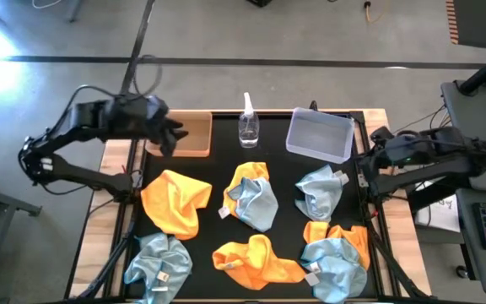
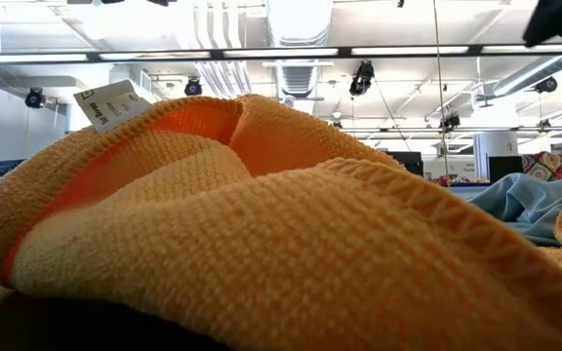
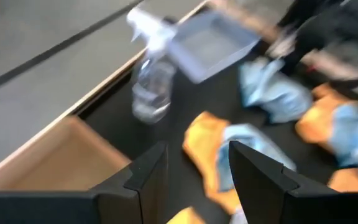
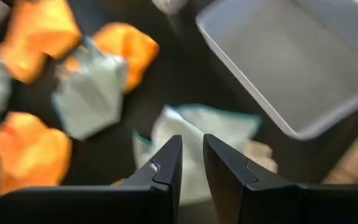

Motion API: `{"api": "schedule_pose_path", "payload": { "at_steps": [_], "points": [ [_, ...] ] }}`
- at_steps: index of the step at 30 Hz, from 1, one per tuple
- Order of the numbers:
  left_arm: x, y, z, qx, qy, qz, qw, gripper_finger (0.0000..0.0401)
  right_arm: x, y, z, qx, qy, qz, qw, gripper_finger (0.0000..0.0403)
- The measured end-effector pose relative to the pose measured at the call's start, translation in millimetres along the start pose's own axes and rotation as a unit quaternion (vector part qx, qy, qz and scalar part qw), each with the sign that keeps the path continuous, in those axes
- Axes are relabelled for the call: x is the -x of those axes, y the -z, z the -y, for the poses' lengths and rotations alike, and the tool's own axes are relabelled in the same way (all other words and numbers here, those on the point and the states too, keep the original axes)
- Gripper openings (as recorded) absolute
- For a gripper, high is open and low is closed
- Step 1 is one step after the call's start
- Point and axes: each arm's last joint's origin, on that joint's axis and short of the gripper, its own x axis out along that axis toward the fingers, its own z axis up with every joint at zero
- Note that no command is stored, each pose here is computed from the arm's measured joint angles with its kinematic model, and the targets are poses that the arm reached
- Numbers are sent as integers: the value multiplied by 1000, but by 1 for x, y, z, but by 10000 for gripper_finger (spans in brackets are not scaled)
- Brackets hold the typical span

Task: Sort microfiber towel by color & place in baskets
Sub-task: Put the blue towel into the transparent bin

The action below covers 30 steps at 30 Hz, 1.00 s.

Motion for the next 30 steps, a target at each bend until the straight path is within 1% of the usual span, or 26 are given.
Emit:
{"api": "schedule_pose_path", "payload": {
  "at_steps": [2,4,8,11,16,19,26,30],
  "points": [
    [-10,-1,2,-7,-27,-20,999,155,-4,0,-2,4,28,-20,999,59],
    [-20,-1,4,-14,-42,-35,998,155,-9,0,-4,3,52,-35,998,59],
    [-35,-2,7,-27,-50,-55,997,155,-24,0,-12,-11,90,-60,994,59],
    [-41,0,8,-31,-56,-71,995,155,-36,3,-17,-17,105,-95,990,59],
    [-44,0,9,-27,-59,-78,995,155,-54,10,-20,-21,124,-139,982,59],
    [-44,0,9,-25,-59,-78,995,155,-65,13,-22,-20,125,-150,980,59],
    [-43,0,9,-23,-59,-76,995,155,-87,18,-30,-2,80,-152,985,59],
    [-43,0,9,-18,-59,-75,995,155,-96,20,-33,3,87,-170,982,59]
  ]
}}
